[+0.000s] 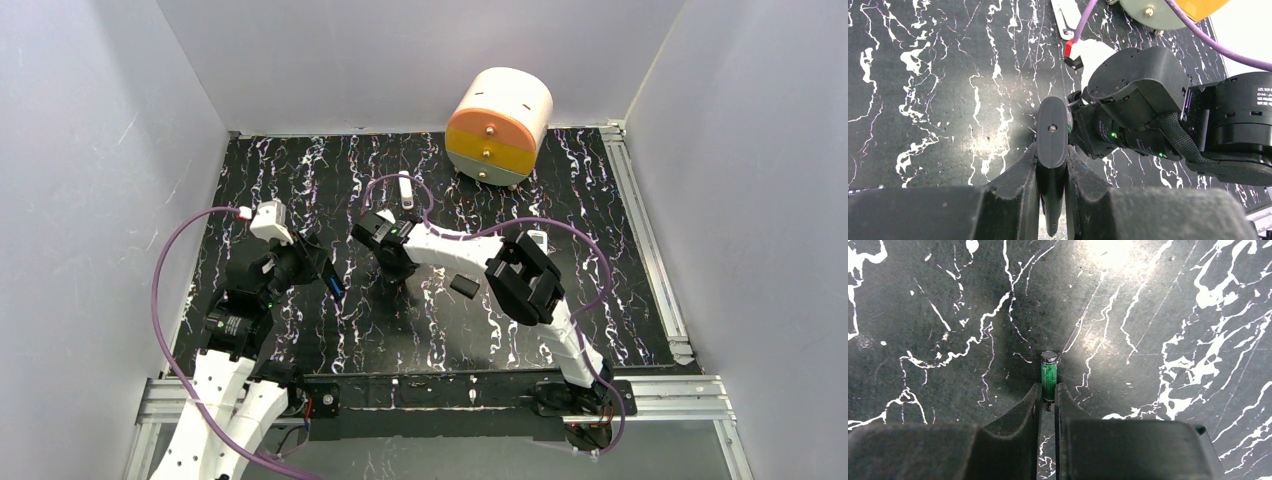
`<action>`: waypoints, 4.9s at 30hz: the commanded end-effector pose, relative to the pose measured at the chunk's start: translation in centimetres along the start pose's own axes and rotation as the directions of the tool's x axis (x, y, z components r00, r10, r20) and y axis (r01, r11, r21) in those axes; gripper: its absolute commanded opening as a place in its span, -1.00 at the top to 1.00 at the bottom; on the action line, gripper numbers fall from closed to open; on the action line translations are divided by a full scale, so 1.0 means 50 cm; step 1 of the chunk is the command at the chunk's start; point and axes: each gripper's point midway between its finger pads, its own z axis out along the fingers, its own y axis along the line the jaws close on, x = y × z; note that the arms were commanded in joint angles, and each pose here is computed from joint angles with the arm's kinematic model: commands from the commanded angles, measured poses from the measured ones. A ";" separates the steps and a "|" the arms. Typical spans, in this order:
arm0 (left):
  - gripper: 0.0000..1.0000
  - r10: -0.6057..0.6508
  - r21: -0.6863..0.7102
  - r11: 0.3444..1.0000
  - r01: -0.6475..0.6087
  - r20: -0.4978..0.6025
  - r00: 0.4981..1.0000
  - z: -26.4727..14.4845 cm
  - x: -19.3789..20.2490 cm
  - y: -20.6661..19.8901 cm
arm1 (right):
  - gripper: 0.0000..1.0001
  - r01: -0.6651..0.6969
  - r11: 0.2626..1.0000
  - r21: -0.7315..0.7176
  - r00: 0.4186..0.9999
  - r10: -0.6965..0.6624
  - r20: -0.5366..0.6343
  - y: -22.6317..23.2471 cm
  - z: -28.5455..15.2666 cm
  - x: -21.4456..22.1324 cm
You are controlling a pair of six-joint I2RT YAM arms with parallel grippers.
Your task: Load the batteries into the remote control
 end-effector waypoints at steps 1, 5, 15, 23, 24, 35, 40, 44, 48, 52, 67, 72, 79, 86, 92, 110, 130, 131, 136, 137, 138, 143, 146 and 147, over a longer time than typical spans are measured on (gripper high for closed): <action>1.00 -0.009 0.032 0.999 0.010 -0.011 1.000 0.002 0.001 -0.012 | 0.78 -0.003 0.995 0.095 1.000 0.001 0.025 -0.047 -0.044 0.000; 1.00 -0.059 0.097 0.993 0.063 -0.041 0.997 0.010 0.003 -0.041 | 0.78 -0.063 0.995 0.074 0.991 0.053 0.124 -0.065 -0.108 -0.041; 1.00 -0.292 0.354 0.854 0.381 -0.280 0.915 0.074 0.025 -0.168 | 0.77 -0.209 0.961 -0.182 0.945 0.247 0.216 -0.138 -0.272 -0.063; 1.00 -0.313 0.440 0.772 0.459 -0.366 0.877 0.130 0.015 -0.220 | 0.77 -0.155 0.919 -0.364 0.946 0.244 0.214 -0.133 -0.391 -0.034; 1.00 -0.317 0.440 0.766 0.469 -0.375 0.871 0.137 0.016 -0.224 | 0.77 -0.142 0.906 -0.400 0.950 0.238 0.202 -0.120 -0.402 -0.030; 1.00 -0.360 0.411 0.707 0.575 -0.491 0.793 0.169 0.042 -0.242 | 0.76 -0.065 0.814 -0.578 0.979 0.164 0.120 -0.051 -0.437 0.000; 1.00 -0.358 0.408 0.705 0.581 -0.502 0.787 0.169 0.047 -0.242 | 0.75 -0.047 0.806 -0.590 0.987 0.127 0.096 -0.031 -0.426 0.014; 1.00 -0.356 0.409 0.703 0.582 -0.506 0.786 0.167 0.049 -0.243 | 0.73 -0.046 0.819 -0.572 0.990 0.113 0.082 -0.024 -0.408 0.019; 1.00 -0.352 0.413 0.702 0.580 -0.506 0.787 0.164 0.050 -0.243 | 0.73 -0.052 0.834 -0.549 0.990 0.115 0.080 -0.029 -0.398 0.018; 1.00 -0.350 0.414 0.699 0.583 -0.513 0.784 0.161 0.051 -0.244 | 0.71 -0.050 0.839 -0.542 0.992 0.106 0.073 -0.026 -0.391 0.023; 1.00 -0.343 0.425 0.677 0.601 -0.540 0.768 0.147 0.048 -0.256 | 0.62 -0.047 0.882 -0.469 0.995 0.083 0.057 -0.035 -0.361 0.030; 1.00 -0.348 0.420 0.672 0.610 -0.547 0.761 0.145 0.048 -0.257 | 0.52 -0.041 0.889 -0.456 0.995 0.078 0.063 -0.034 -0.361 0.028; 1.00 -0.370 0.394 0.662 0.637 -0.567 0.736 0.148 0.053 -0.256 | 0.45 -0.050 0.889 -0.456 0.994 0.088 0.063 -0.033 -0.367 0.023; 1.00 -0.375 0.383 0.665 0.641 -0.571 0.730 0.151 0.059 -0.252 | 0.63 -0.060 0.876 -0.478 0.992 0.106 0.071 -0.023 -0.372 0.016; 1.00 -0.382 0.368 0.671 0.644 -0.572 0.726 0.156 0.068 -0.246 | 0.71 -0.052 0.873 -0.485 0.990 0.108 0.088 -0.022 -0.382 0.009; 1.00 -0.384 0.348 0.657 0.669 -0.610 0.693 0.165 0.072 -0.251 | 0.64 0.011 0.886 -0.464 0.994 0.040 0.100 -0.017 -0.376 0.010; 1.00 -0.388 0.344 0.647 0.680 -0.620 0.682 0.162 0.069 -0.255 | 0.36 0.002 0.889 -0.458 0.995 0.043 0.087 -0.012 -0.375 0.010; 1.00 -0.387 0.345 0.648 0.679 -0.619 0.683 0.162 0.069 -0.255 | 0.34 0.001 0.889 -0.459 0.995 0.046 0.090 -0.012 -0.378 0.008; 1.00 -0.389 0.346 0.645 0.681 -0.618 0.683 0.160 0.066 -0.256 | 0.28 -0.014 0.891 -0.454 0.989 0.078 0.124 -0.018 -0.396 -0.006; 1.00 -0.390 0.346 0.645 0.682 -0.618 0.683 0.160 0.065 -0.257 | 0.27 -0.017 0.892 -0.452 0.988 0.085 0.130 -0.021 -0.400 -0.009; 1.00 -0.389 0.348 0.644 0.681 -0.618 0.683 0.160 0.064 -0.257 | 0.27 -0.023 0.893 -0.449 0.987 0.092 0.134 -0.022 -0.403 -0.010; 1.00 -0.388 0.357 0.638 0.682 -0.616 0.685 0.156 0.054 -0.261 | 0.14 -0.036 0.889 -0.456 0.973 0.136 0.188 -0.031 -0.436 -0.029; 1.00 -0.392 0.359 0.635 0.684 -0.614 0.685 0.153 0.050 -0.262 | 0.02 -0.055 0.875 -0.481 0.955 0.186 0.230 -0.040 -0.464 -0.047; 1.00 -0.394 0.360 0.633 0.686 -0.613 0.685 0.153 0.047 -0.262 | -0.01 -0.060 0.863 -0.502 0.950 0.204 0.237 -0.041 -0.473 -0.052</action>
